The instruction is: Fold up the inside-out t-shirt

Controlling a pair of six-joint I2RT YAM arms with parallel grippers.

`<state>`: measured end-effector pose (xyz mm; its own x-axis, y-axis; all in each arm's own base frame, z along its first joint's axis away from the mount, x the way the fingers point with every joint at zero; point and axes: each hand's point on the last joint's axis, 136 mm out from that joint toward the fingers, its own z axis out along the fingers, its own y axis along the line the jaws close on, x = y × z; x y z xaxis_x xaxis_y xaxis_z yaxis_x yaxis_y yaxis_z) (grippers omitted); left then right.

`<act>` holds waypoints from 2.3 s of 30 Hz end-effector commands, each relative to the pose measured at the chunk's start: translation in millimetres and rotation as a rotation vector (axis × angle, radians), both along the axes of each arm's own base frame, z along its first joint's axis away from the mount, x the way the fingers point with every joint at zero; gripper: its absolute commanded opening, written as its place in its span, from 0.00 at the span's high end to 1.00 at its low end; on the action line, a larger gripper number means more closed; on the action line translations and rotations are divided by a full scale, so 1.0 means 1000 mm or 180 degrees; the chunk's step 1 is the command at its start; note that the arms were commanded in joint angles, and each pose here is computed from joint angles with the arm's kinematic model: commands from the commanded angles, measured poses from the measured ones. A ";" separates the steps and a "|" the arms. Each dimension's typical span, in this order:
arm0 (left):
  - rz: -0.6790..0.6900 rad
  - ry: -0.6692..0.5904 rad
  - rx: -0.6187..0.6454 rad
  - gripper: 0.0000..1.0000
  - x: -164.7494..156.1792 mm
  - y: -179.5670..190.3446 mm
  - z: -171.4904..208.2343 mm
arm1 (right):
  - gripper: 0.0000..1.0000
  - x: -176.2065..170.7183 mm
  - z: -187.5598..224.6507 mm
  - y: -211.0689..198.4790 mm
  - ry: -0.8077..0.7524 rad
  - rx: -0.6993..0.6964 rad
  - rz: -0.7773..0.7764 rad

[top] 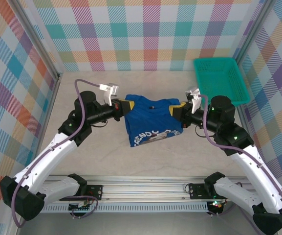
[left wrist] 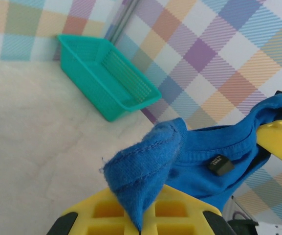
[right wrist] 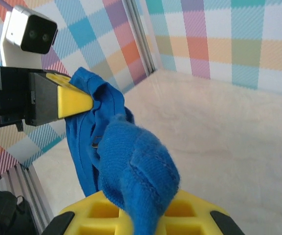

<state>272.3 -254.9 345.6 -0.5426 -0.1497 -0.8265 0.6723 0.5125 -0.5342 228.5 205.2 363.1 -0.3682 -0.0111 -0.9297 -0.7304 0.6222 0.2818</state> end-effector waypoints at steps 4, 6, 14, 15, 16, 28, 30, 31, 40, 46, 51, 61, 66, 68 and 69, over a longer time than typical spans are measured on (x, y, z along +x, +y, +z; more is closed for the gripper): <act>-0.0198 0.0273 -0.0251 1.00 -0.028 -0.008 0.012 | 1.00 -0.032 0.011 -0.017 0.0039 -0.0059 -0.0003; -0.0010 0.0412 -0.0157 1.00 -0.020 -0.004 0.001 | 1.00 -0.027 0.008 -0.018 0.0072 -0.0086 -0.0077; 0.1064 0.0908 0.0684 1.00 0.098 0.012 -0.096 | 0.97 0.102 -0.071 -0.007 0.0511 -0.0874 -0.0940; 0.1195 0.0974 0.0787 0.99 0.122 0.014 -0.115 | 0.95 0.127 -0.089 -0.006 0.0594 -0.1012 -0.1084; 0.1345 0.1093 0.0945 0.96 0.146 0.018 -0.140 | 0.91 0.151 -0.108 -0.005 0.0668 -0.1136 -0.1199; 0.1898 0.1579 0.1587 0.42 0.207 0.059 -0.231 | 0.47 0.222 -0.226 0.000 0.1377 -0.1881 -0.1319; 0.1729 0.1560 0.1311 0.40 0.183 0.052 -0.223 | 0.46 0.195 -0.233 0.014 0.1581 -0.1612 -0.1013; 0.1566 0.1576 0.1162 0.39 0.169 0.042 -0.221 | 0.46 0.182 -0.237 0.021 0.1684 -0.1457 -0.0856; 0.0456 0.1626 0.0819 0.46 0.136 -0.056 -0.240 | 0.56 0.175 -0.284 0.036 0.2283 -0.0988 -0.0628; 0.0873 0.1886 0.1348 0.54 0.151 -0.027 -0.301 | 0.64 0.184 -0.317 0.021 0.2619 -0.1012 -0.0733; 0.0880 0.2134 0.1527 0.57 0.104 -0.003 -0.317 | 0.66 0.144 -0.333 0.011 0.2994 -0.1091 -0.0687; 0.1419 0.1599 0.1236 0.44 0.113 0.035 -0.236 | 0.52 0.143 -0.258 0.007 0.2384 -0.0946 -0.0659; 0.1716 0.1732 0.1126 0.35 0.173 0.065 -0.246 | 0.45 0.201 -0.271 -0.024 0.2337 -0.0981 -0.1092; 0.1622 0.1857 0.1180 0.30 0.190 0.066 -0.259 | 0.43 0.218 -0.279 -0.029 0.2356 -0.1007 -0.1166; 0.1577 0.1900 0.1197 0.29 0.199 0.065 -0.263 | 0.41 0.223 -0.283 -0.026 0.2393 -0.1010 -0.1143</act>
<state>459.5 -195.6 104.7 -0.8066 -0.2778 -0.5218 0.0066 0.8784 -0.4778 440.2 189.9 104.6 -0.8907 0.0079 -0.4544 -0.2059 0.8843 0.4190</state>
